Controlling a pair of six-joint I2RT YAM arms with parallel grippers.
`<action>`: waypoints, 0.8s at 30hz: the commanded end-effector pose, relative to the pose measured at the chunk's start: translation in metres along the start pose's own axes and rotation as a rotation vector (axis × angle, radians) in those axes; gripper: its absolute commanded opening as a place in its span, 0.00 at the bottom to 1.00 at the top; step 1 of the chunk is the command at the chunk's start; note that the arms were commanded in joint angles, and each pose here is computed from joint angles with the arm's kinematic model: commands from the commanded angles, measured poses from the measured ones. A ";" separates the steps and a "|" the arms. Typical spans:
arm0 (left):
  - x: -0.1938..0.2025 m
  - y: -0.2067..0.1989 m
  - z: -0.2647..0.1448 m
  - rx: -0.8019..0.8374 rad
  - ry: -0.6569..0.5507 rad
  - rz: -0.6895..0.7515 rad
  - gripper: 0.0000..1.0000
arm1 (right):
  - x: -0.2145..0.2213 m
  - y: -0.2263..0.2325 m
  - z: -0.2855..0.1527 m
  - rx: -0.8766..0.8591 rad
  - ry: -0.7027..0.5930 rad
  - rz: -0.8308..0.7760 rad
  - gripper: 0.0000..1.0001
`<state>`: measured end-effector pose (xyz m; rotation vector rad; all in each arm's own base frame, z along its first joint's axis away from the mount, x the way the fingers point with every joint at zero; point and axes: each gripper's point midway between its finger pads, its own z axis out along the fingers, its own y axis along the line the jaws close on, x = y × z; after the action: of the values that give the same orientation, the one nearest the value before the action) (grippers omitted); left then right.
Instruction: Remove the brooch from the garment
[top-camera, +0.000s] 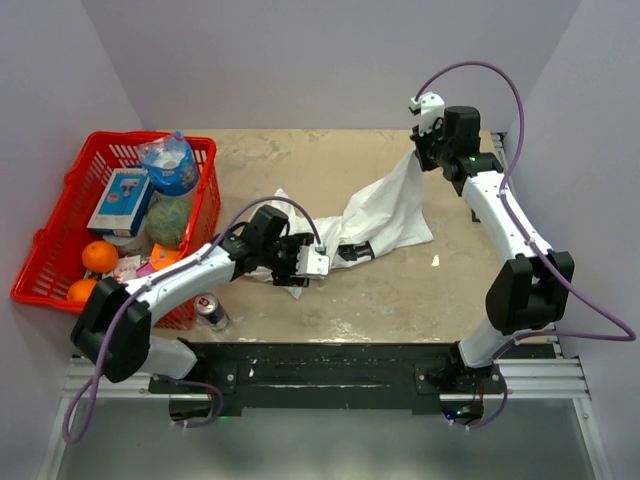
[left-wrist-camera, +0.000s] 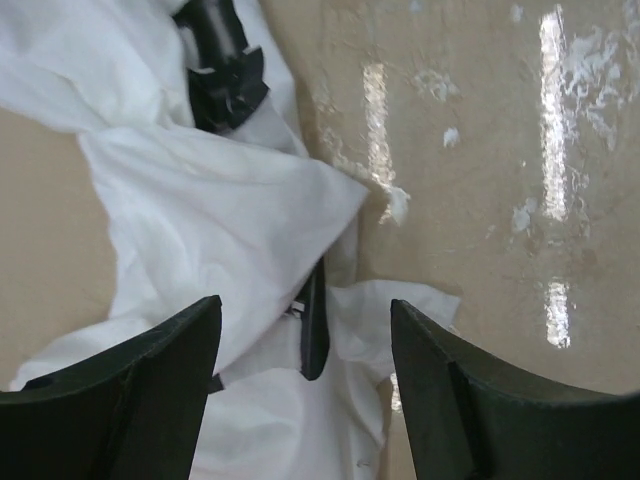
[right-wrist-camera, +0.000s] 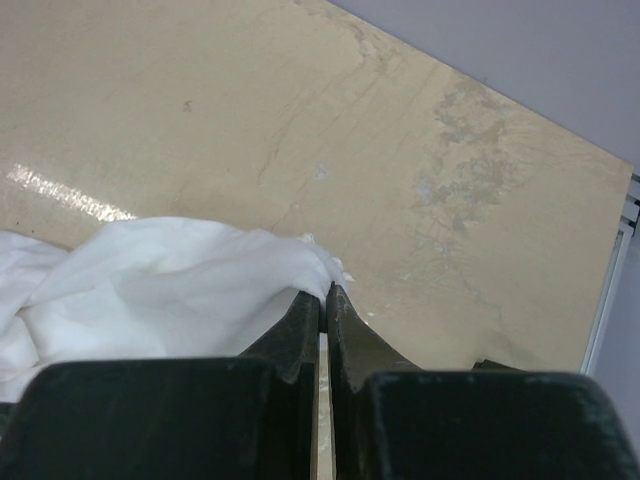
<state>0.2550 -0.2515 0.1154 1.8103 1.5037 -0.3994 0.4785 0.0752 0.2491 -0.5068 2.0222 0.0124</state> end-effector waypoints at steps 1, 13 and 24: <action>-0.011 0.012 0.019 -0.028 -0.052 0.214 0.72 | -0.033 -0.004 -0.012 0.012 -0.102 0.017 0.00; -0.008 -0.011 0.051 0.075 -0.051 0.372 0.52 | -0.033 -0.010 -0.012 0.037 -0.087 0.014 0.00; 0.003 -0.021 0.067 0.141 -0.018 0.384 0.46 | -0.033 -0.012 -0.012 0.049 -0.090 0.011 0.00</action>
<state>0.2483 -0.2842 0.0617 2.1335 1.1464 -0.3267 0.4784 0.0752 0.2495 -0.4964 2.0248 0.0160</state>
